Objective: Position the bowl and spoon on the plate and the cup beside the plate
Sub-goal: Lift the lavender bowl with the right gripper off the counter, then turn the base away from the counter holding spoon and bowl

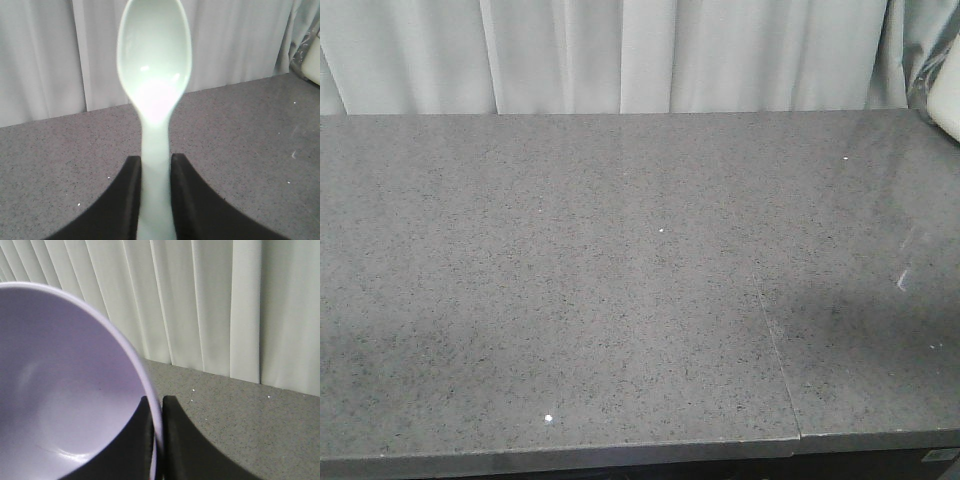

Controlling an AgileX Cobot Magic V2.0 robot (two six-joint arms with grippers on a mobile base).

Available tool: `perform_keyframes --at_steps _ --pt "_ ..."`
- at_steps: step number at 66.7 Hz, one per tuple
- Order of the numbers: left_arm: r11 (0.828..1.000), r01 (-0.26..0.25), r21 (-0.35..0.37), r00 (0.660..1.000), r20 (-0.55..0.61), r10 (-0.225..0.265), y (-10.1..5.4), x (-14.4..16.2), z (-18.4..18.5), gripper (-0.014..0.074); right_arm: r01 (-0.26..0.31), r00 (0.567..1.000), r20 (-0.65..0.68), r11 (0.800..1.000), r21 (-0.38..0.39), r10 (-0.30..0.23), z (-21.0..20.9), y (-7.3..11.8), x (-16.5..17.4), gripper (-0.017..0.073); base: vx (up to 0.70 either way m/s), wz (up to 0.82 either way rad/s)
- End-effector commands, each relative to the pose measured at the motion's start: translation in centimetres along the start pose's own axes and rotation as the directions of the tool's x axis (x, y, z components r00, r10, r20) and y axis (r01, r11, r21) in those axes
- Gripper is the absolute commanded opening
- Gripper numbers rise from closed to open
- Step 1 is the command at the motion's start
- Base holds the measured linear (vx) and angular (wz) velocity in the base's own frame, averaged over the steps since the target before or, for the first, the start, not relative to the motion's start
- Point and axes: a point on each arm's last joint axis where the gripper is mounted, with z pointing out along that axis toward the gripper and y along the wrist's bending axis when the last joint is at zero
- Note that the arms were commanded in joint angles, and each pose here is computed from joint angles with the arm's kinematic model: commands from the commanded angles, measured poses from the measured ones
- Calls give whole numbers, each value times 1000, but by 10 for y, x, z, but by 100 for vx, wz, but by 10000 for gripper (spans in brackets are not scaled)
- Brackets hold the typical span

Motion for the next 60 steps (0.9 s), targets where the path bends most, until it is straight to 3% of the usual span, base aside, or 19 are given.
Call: perform_keyframes --at_steps 1,60 --pt "1000 4 13 995 95 -5 -4 -12 -9 -7 27 998 54 999 -45 -24 -8 15 -8 -6 -1 -7" --pt "1000 4 13 995 95 -5 -4 -12 -9 -7 27 998 54 999 -45 -24 -8 15 -8 -6 -1 -23"
